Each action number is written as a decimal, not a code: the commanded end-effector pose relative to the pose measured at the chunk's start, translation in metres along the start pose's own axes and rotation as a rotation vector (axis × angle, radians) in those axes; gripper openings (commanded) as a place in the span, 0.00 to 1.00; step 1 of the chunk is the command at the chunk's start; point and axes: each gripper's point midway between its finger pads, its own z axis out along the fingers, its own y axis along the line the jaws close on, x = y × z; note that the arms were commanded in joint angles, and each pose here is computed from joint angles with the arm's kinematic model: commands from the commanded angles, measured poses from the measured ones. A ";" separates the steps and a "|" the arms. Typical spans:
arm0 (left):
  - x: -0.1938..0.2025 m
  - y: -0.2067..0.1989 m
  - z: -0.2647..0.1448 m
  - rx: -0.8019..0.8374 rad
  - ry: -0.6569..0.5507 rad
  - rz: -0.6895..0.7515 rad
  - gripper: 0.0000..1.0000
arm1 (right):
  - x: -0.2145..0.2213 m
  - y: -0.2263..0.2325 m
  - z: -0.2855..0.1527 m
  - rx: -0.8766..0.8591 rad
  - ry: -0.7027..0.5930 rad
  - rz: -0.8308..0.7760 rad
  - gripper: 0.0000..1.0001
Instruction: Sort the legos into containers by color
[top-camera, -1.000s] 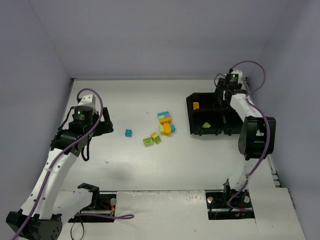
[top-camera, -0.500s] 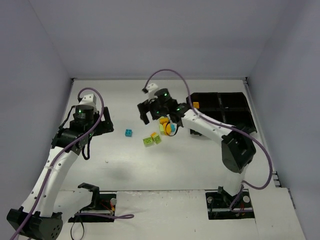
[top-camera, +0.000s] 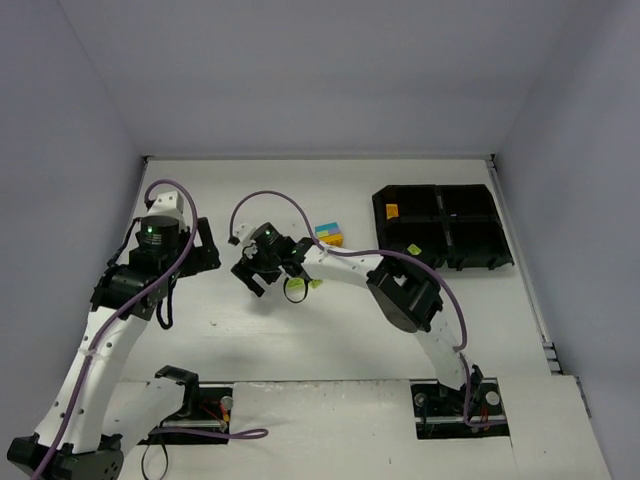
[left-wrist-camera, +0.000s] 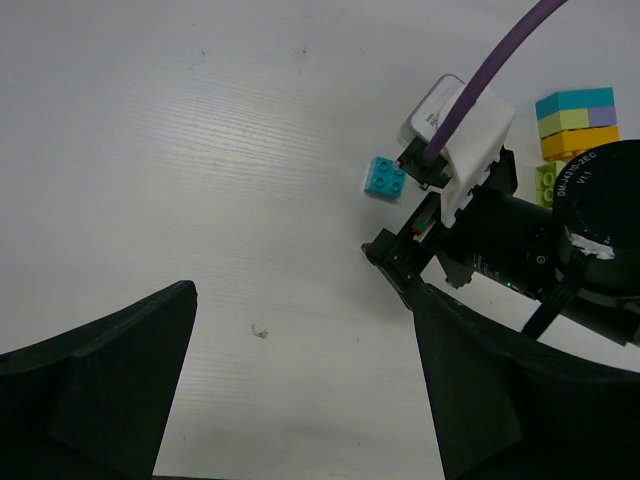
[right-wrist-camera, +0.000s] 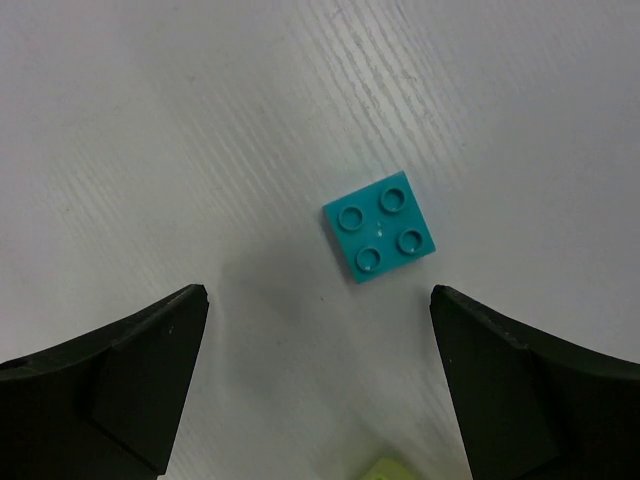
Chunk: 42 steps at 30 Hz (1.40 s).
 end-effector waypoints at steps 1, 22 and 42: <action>-0.019 0.002 -0.016 -0.005 -0.071 0.003 0.82 | -0.042 -0.019 -0.002 0.074 -0.102 -0.046 0.89; -0.023 -0.005 -0.007 0.013 -0.069 0.002 0.82 | -0.068 -0.077 -0.025 0.189 -0.177 0.080 0.00; -0.041 -0.033 0.022 0.076 -0.074 0.020 0.82 | 0.171 -0.309 -0.379 1.242 -0.257 1.045 0.03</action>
